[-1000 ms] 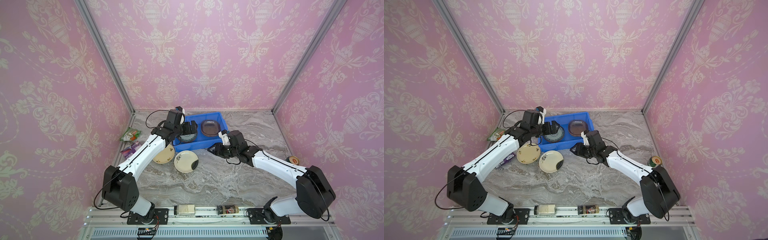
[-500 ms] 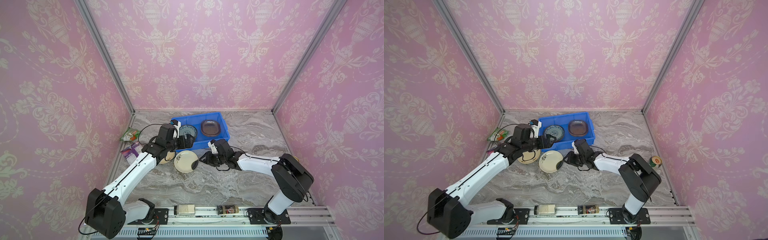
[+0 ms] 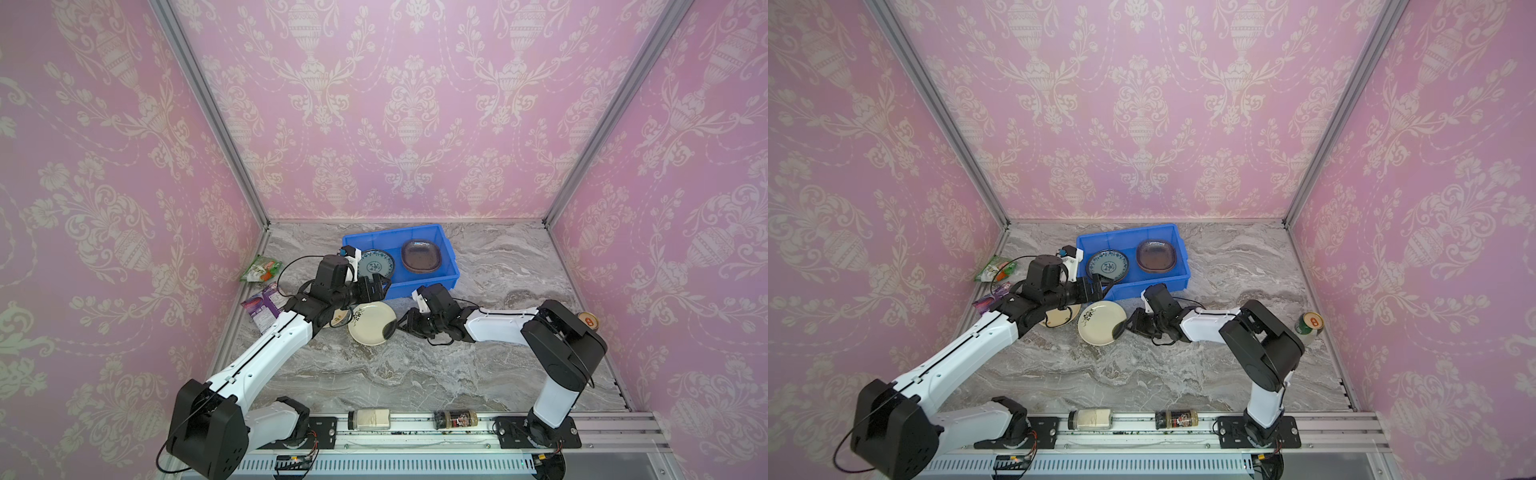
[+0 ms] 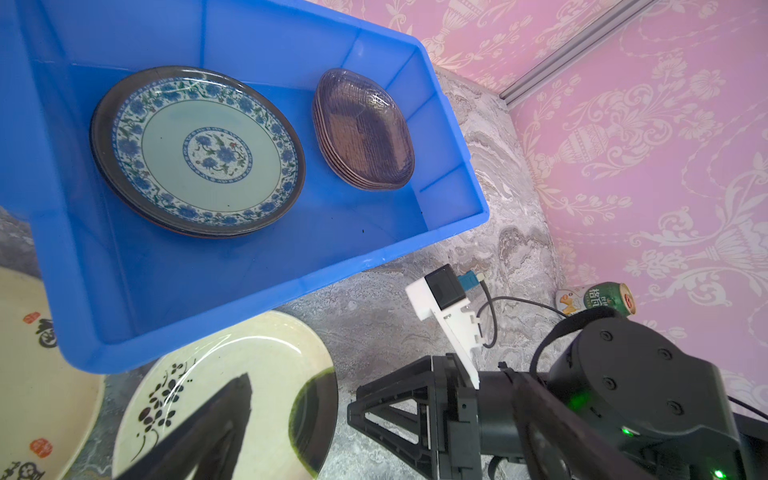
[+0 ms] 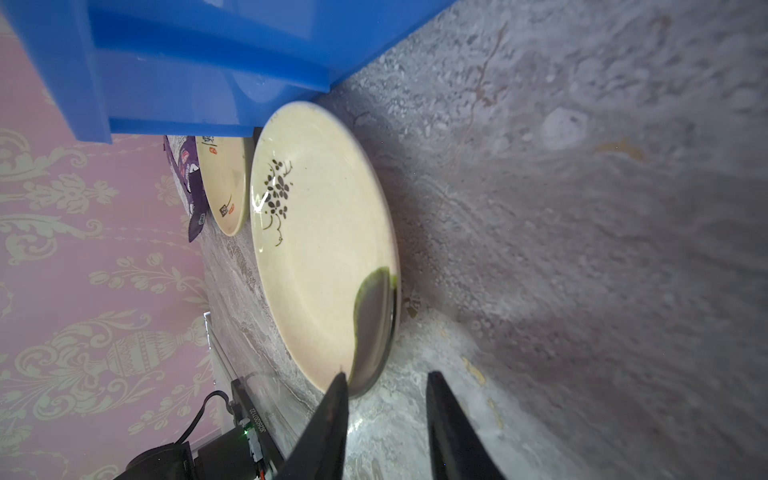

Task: Place the plates into the plastic bin on the countertop
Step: 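Close the right gripper on the rim of the cream plate with black flowers, then lift the cream plate with black flowers with the right gripper toward the bin, then lower the cream plate onto the stacked plates in the bin with the right gripper, then open the right gripper and raise it while the left moves toward the character plate, then close the left gripper on the rim of the cream plate with characters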

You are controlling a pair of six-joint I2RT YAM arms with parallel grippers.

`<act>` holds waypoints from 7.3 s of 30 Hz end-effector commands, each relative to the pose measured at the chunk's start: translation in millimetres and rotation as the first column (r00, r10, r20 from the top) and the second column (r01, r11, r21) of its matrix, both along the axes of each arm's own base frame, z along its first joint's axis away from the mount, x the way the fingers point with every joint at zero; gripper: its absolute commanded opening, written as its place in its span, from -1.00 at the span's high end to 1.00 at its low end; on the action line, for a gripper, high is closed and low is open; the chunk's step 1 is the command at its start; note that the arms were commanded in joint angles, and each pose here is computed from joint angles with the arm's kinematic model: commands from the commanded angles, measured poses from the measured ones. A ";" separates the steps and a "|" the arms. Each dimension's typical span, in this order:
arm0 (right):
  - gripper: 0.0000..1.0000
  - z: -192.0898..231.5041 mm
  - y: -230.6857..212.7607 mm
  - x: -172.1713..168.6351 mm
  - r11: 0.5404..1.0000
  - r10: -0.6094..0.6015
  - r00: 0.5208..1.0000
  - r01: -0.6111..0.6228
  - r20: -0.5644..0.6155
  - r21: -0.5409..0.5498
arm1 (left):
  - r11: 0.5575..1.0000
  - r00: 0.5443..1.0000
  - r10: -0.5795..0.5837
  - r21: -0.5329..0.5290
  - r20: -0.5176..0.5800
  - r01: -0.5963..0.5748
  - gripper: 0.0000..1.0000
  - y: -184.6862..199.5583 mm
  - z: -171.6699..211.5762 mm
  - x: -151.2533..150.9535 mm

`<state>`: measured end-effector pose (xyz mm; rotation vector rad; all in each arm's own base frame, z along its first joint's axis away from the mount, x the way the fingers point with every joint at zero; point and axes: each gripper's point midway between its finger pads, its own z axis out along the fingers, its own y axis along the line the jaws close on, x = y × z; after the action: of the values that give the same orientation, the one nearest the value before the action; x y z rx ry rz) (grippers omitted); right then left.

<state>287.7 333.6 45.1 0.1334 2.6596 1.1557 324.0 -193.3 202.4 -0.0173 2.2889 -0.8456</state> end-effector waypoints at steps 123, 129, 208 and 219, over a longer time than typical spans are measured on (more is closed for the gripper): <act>0.27 61.9 5.4 212.0 0.962 0.017 0.995 0.010 0.097 -0.271 | 0.989 0.989 0.145 -0.029 0.025 -0.144 -0.99 59.7 -14.0 17.8; 0.27 47.7 9.0 215.4 0.959 0.022 0.996 0.002 0.082 -0.282 | 0.989 0.989 0.148 -0.009 0.027 -0.148 -0.99 61.9 -15.6 18.2; 0.45 191.1 9.2 175.5 0.984 -0.040 0.951 -0.016 0.308 0.179 | 0.713 0.646 0.667 0.065 -0.371 -0.699 0.20 190.5 -169.8 -40.9; 0.46 183.4 9.1 174.9 0.984 -0.040 0.955 -0.013 0.293 0.176 | 0.694 0.621 0.690 0.094 -0.371 -0.714 0.38 199.1 -181.7 -38.8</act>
<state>462.7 345.2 234.1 -0.0177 2.2826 1.2829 287.4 -2.7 27.7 -1.1141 2.2964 -0.5455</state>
